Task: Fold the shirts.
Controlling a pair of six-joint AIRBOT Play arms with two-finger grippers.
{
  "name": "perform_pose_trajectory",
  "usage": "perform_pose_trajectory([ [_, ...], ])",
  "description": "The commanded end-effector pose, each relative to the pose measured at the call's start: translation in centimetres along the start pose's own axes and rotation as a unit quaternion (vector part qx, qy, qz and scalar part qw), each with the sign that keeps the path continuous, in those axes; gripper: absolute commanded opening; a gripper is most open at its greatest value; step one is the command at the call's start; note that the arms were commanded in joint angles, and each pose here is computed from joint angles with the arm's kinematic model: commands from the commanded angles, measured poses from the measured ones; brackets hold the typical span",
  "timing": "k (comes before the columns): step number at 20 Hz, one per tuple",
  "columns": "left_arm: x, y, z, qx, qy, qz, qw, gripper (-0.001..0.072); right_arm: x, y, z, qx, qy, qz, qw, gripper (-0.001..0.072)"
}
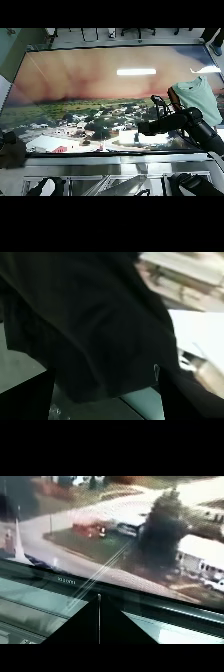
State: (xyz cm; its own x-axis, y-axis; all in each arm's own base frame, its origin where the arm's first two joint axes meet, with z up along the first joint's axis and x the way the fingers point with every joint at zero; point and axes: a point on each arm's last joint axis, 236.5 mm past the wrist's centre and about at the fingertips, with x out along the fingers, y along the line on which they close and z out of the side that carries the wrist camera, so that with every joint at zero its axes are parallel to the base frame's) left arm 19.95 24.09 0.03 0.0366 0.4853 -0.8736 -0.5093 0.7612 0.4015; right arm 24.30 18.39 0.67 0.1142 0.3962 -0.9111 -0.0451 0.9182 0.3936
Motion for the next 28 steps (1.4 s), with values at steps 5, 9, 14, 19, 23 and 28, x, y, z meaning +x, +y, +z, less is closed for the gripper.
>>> perform_pose_trajectory([
  [5,10.8,2.6,-5.7,-0.058,0.129,-0.009,0.990,0.0695,0.0,0.0,0.0,0.000,0.000,0.000,1.000,0.0026],
  [9,12.1,1.8,-5.8,-0.060,0.148,-0.022,0.987,0.0052,0.0,0.3,-0.1,0.002,0.002,0.007,1.000,0.0026],
  [14,2.5,-1.6,4.9,-0.066,0.020,-0.085,0.994,0.0013,0.0,0.4,-0.1,0.002,0.002,0.007,1.000,0.0026],
  [19,-20.5,-15.2,11.3,0.046,-0.204,-0.288,0.935,0.0013,-0.1,0.3,-0.1,0.002,0.002,0.007,1.000,0.0025],
  [23,-30.0,-26.9,2.7,0.200,-0.218,-0.405,0.865,0.0013,-0.3,0.5,0.0,-0.016,-0.001,0.008,1.000,0.0025],
  [28,-26.6,-38.0,-9.3,0.342,-0.122,-0.419,0.832,0.0013,-2.2,0.5,1.1,-0.050,-0.013,-0.011,0.999,0.0027],
])
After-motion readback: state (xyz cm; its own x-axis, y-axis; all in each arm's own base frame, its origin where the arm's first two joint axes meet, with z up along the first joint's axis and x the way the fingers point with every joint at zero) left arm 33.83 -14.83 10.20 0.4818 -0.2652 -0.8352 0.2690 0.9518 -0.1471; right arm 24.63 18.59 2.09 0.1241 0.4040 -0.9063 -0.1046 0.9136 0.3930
